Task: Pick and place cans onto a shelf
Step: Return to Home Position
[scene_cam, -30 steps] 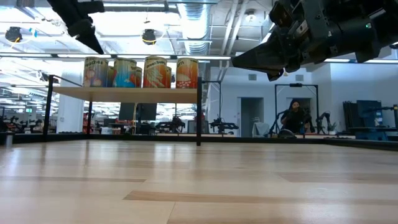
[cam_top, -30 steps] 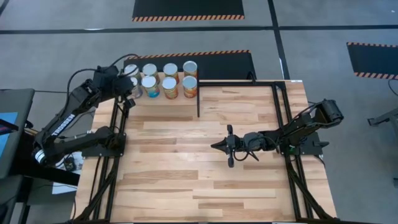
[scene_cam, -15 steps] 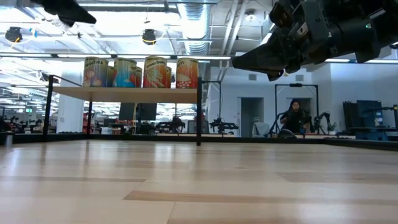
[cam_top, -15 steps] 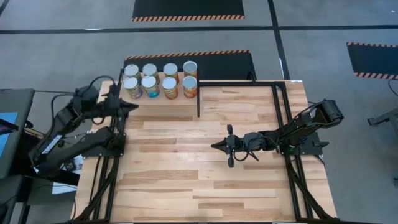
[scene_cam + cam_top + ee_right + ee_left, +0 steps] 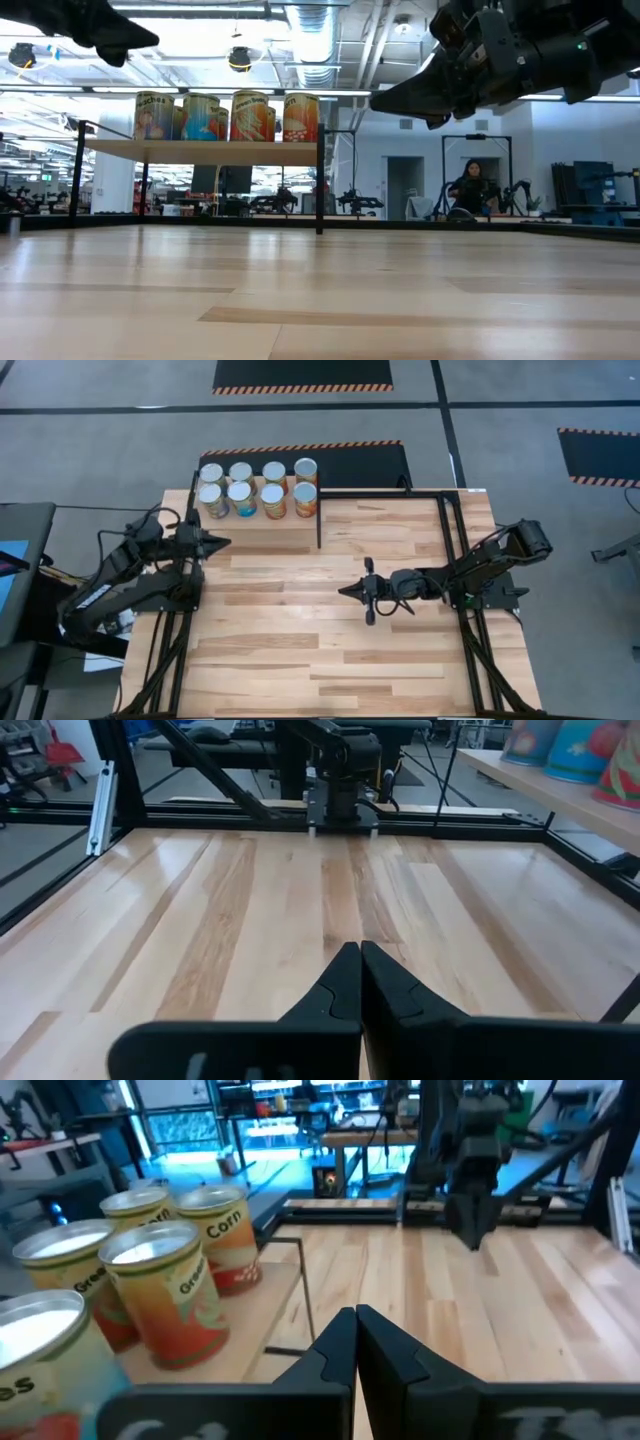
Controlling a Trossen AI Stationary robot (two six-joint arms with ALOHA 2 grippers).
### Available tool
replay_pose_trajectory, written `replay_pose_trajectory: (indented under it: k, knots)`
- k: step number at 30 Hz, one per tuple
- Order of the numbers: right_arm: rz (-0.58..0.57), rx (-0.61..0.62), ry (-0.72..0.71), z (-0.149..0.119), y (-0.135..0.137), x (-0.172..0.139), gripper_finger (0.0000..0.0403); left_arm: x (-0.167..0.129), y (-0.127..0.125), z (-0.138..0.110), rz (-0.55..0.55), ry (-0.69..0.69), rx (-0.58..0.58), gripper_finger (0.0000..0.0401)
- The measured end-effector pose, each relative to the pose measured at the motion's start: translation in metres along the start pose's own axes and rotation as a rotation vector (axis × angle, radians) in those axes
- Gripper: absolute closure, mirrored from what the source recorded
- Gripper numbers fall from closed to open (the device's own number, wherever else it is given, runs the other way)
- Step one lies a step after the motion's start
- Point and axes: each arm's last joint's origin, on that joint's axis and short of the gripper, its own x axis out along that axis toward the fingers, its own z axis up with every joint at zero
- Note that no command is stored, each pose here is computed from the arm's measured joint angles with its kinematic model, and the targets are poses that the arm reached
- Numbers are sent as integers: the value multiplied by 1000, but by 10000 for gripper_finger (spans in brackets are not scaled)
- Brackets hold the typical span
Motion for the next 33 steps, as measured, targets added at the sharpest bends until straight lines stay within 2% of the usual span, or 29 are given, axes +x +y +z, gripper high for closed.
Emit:
replay_pose_trajectory:
  k: [8,13,21,27,33]
  knots:
    - [-13,-13,2,0,-10,2,391,4,-1,4,16,-17,-57,401]
    - [-20,-15,2,0,-13,3,391,10,-2,5,15,-11,-59,401]
    - [-37,-50,-17,6,-19,-2,391,16,-6,14,-13,-78,-40,401]
    - [-9,-40,-87,14,-44,-26,391,20,-9,11,4,-83,-36,401]
    - [-41,-29,-128,15,-70,-60,391,35,-15,-8,-37,-153,-36,401]
